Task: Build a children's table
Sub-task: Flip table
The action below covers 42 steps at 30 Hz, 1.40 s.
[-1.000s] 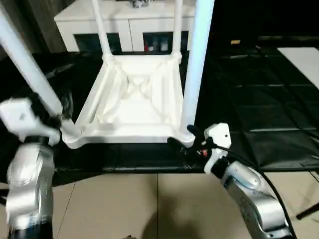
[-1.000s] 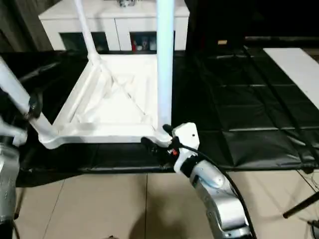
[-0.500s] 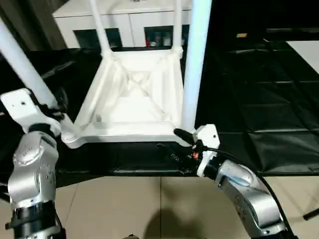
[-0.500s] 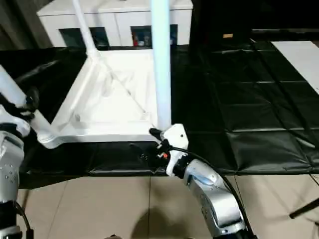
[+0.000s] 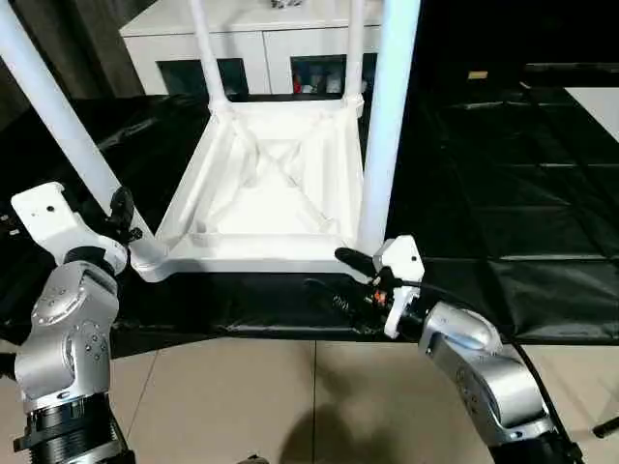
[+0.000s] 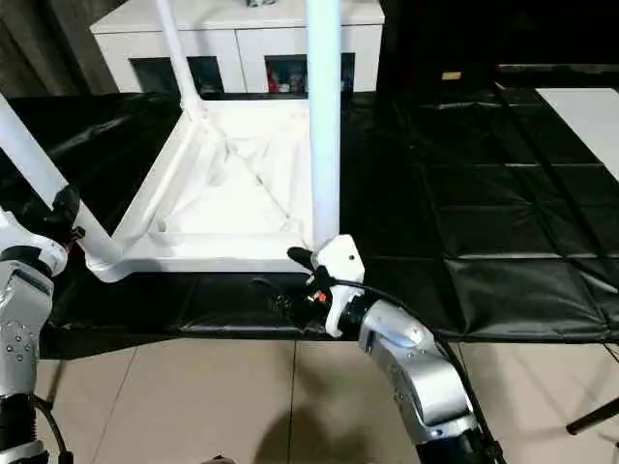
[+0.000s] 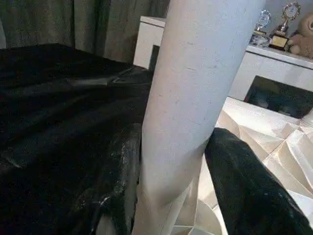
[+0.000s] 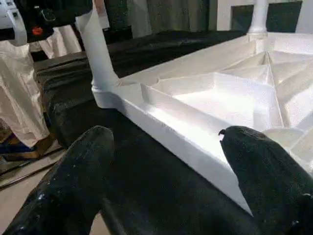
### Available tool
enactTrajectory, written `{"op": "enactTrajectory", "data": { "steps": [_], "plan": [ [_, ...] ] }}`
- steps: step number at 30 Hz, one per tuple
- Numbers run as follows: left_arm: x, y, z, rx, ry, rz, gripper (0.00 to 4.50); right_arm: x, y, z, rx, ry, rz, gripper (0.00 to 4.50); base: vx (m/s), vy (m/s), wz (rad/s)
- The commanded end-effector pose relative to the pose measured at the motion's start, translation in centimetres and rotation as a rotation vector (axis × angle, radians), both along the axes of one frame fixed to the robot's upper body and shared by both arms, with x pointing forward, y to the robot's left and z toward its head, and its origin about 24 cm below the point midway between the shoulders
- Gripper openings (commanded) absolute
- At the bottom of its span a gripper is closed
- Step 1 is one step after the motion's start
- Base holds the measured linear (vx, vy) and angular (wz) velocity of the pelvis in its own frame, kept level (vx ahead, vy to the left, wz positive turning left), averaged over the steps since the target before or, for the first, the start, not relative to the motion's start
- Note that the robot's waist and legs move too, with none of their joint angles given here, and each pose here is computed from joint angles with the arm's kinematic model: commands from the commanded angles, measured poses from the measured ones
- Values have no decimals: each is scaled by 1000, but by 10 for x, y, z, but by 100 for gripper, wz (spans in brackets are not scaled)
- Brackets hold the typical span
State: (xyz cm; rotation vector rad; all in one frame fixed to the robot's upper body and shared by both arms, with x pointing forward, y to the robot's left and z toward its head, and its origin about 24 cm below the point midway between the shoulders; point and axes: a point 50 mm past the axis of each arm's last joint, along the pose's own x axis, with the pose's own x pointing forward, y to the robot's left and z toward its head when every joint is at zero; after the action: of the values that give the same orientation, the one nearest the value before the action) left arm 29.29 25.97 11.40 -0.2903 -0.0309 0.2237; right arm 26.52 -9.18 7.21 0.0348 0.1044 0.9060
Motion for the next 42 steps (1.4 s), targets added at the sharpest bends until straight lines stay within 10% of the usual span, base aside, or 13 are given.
{"op": "enactTrajectory", "data": {
  "steps": [1,27,42],
  "plan": [
    [3,-7,-4,-54,16,-42,192,3,0,1,7,-7,3,390,0,0,0],
    [22,-91,21,-635,-155,-242,191,13,-5,0,110,87,-138,445,0,0,0],
    [26,-87,17,-638,-135,-57,191,0,-33,-7,141,276,-197,450,0,0,0]
  ]
}}
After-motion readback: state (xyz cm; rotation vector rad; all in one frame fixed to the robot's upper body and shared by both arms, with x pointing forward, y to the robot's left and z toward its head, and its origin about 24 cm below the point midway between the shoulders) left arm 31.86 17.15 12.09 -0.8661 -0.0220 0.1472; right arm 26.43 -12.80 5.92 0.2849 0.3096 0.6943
